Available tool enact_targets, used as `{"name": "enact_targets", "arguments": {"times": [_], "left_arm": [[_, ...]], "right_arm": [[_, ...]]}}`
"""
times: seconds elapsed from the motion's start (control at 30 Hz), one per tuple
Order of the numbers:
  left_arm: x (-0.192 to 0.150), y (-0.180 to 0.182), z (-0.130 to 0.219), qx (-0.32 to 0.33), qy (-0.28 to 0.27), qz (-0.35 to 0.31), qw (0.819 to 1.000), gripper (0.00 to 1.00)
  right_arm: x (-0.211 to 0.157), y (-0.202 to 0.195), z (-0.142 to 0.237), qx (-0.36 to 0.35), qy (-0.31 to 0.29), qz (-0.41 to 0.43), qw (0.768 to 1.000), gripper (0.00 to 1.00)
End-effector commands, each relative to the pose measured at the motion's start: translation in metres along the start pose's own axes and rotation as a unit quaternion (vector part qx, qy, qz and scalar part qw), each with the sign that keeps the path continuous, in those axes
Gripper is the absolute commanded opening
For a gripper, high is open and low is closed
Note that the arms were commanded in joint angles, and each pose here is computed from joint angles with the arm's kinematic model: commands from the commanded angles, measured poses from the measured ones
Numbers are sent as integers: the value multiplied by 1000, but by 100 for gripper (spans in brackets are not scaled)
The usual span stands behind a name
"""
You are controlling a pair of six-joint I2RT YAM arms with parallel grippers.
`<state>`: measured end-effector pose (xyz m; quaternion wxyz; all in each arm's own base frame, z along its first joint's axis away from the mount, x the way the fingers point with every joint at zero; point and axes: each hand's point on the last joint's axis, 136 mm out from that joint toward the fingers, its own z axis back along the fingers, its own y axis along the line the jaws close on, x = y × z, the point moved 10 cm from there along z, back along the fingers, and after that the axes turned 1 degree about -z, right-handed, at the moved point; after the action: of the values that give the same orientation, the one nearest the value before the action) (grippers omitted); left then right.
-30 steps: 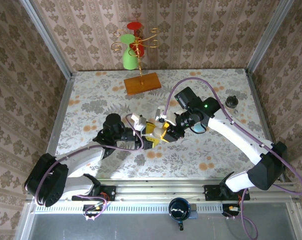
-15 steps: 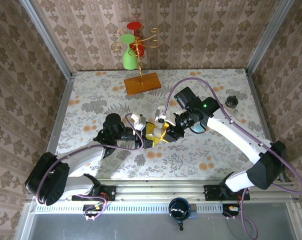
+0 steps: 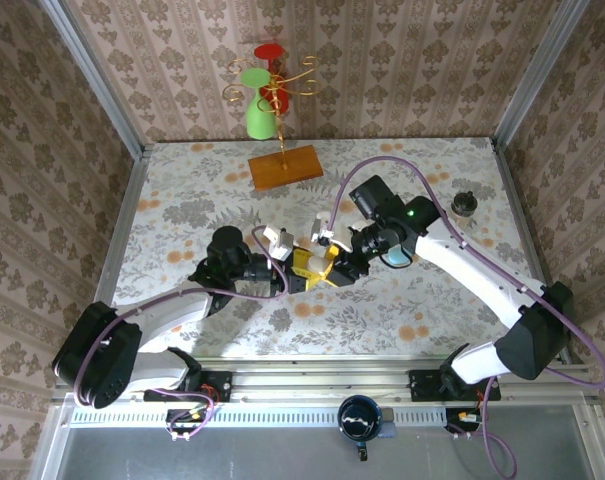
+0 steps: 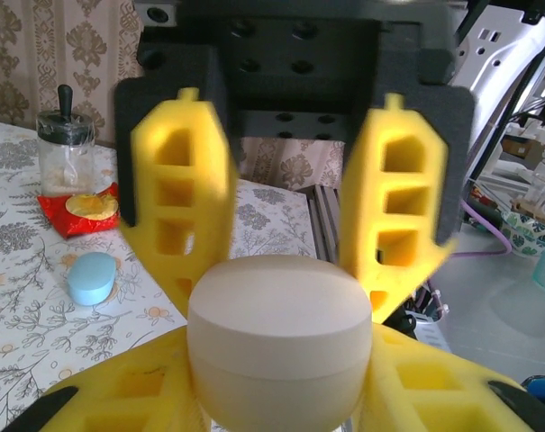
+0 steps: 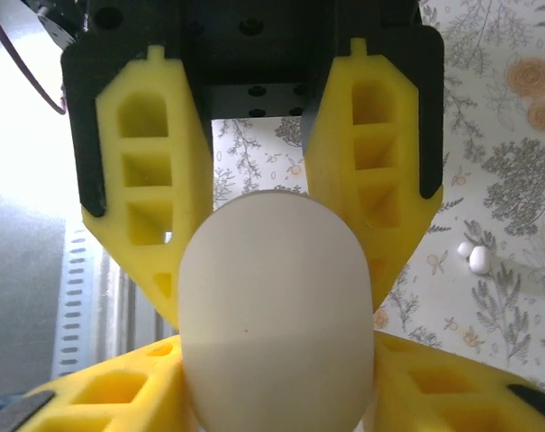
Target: Insert wireless bluetooth earbuds into charging case
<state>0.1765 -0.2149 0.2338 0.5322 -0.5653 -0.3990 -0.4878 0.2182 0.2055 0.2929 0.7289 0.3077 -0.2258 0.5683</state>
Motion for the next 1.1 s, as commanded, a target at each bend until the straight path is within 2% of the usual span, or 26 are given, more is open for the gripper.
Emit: {"name": "enact_targets", "arguments": {"times": [0.0,0.17,0.33,0.53,1.07], "left_arm": [[11,-4,0,-21,-14,-52,998,29],[9,-5,2,-24,-14,-64,998,29],[7,-4,3,-19,-12,-60,998,28],[4,2,2,-23,-10,-37,999,28],[6,2,5,-22,-28,-46,998,27]], "right_arm": [[1,-9,5,-37,-33,-28,998,54],[0,-22,12,-63,-50,-71,994,56],[-3,-28,18,-56,-65,-92,992,56],[-2,-22,30,-52,-90,-93,990,56],[-1,-34,38,-86,-124,-122,981,57]]}}
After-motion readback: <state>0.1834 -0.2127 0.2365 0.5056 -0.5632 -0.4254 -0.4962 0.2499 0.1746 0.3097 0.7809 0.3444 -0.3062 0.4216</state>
